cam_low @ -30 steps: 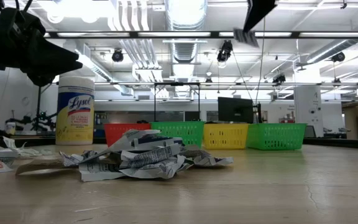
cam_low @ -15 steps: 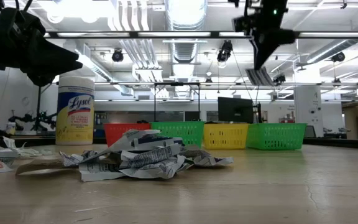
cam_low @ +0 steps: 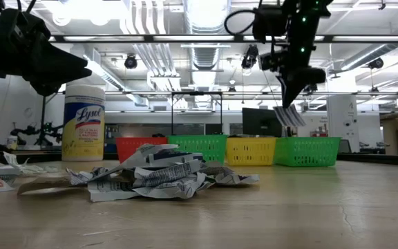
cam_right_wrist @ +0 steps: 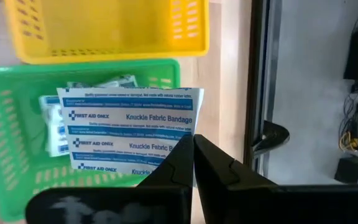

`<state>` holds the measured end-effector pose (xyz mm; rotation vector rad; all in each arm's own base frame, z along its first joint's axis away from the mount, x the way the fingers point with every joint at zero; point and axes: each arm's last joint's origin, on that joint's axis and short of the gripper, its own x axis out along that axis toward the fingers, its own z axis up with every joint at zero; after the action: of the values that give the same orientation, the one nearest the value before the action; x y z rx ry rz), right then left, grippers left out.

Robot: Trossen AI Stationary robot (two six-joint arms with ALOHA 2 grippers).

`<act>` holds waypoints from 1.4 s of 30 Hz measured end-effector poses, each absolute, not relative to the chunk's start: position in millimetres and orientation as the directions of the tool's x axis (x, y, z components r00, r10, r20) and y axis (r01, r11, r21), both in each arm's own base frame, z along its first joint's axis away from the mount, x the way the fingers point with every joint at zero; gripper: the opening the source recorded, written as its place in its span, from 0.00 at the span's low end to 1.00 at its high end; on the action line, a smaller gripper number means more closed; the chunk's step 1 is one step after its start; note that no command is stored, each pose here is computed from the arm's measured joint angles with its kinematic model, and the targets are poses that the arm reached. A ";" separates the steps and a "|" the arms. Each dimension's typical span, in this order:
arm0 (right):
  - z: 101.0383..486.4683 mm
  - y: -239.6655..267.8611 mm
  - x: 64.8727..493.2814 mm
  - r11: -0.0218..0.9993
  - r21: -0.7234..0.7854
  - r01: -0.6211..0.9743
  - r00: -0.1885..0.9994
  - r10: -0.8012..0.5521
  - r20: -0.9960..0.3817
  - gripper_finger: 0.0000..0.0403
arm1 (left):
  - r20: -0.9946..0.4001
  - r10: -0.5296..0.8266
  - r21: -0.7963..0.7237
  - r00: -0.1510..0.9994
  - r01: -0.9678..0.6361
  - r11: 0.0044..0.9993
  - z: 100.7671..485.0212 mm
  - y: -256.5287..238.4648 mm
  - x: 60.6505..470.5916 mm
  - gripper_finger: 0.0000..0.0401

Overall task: Pick & Place First Aid Supplies
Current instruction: Put the blue bandage into the right green basket

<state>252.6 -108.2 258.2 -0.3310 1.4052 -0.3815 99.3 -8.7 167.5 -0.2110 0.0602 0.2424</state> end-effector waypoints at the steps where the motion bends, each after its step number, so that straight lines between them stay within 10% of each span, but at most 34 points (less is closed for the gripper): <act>1: 255.7 -110.2 251.0 0.898 -0.435 0.063 0.118 -0.440 -0.890 0.02 | -0.084 0.232 -0.200 0.969 -0.244 0.949 167.5 -8.7 99.3 0.33; 42: 213.5 -121.4 240.2 0.941 -0.327 0.088 0.171 -0.338 -0.926 0.02 | -0.085 0.232 -0.200 0.969 -0.244 0.949 167.5 -8.7 99.3 0.33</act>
<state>240.2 -121.4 213.5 -0.2164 1.3691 -0.3060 99.3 -8.7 167.5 -0.2109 0.0604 0.2423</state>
